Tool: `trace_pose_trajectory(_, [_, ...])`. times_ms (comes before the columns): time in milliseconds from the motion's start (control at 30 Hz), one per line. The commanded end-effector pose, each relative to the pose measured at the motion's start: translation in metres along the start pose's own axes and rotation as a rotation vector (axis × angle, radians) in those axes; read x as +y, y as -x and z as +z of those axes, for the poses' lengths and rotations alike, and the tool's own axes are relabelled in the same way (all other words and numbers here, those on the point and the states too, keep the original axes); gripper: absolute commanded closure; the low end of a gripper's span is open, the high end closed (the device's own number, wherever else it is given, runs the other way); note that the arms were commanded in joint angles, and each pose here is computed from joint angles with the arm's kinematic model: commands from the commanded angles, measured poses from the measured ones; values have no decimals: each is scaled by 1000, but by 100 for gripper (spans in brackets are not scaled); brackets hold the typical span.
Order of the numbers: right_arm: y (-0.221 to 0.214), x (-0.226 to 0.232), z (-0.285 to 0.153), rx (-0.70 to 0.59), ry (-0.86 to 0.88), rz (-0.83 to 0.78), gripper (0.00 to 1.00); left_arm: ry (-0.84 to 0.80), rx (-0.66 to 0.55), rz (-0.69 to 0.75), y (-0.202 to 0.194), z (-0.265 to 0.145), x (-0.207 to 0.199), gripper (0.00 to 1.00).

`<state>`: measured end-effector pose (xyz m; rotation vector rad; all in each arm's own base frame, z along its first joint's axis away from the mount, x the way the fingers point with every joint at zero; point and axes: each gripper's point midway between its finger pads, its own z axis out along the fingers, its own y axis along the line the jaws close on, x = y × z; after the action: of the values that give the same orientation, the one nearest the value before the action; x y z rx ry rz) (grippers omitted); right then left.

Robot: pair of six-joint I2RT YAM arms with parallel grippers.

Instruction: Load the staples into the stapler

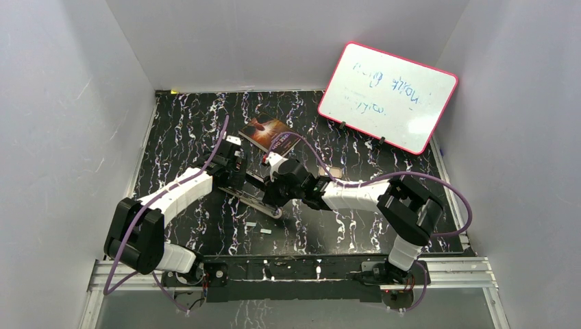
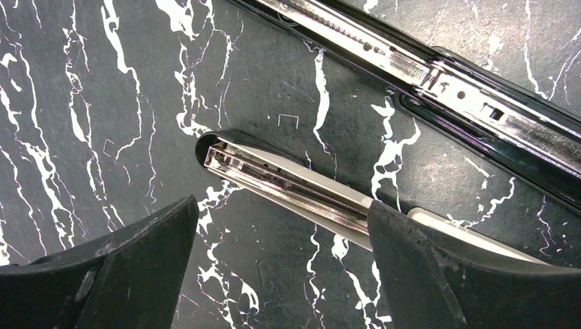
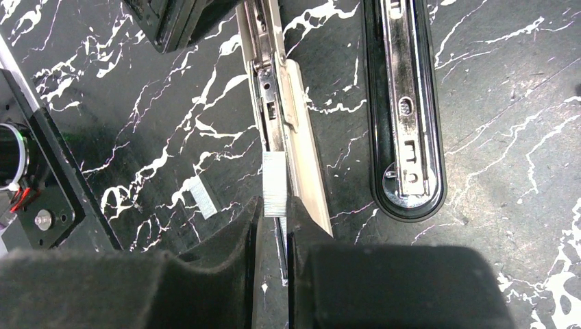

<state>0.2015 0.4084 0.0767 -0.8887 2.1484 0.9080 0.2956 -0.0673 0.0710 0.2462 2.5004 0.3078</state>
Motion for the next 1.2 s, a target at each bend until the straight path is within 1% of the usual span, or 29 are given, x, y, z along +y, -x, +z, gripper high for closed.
trace_pose_trajectory(0, [22, 0, 4, -46, -14, 4, 100, 18, -6, 13, -2, -2, 3, 7])
trace_pose_trajectory(500, [19, 2, 6, -30, -3, 3, 100, 18, -6, 16, -2, -2, 3, 7])
trace_pose_trajectory(1167, [18, -9, 5, -17, -70, -19, 100, 19, -6, 18, -2, -2, 3, 7])
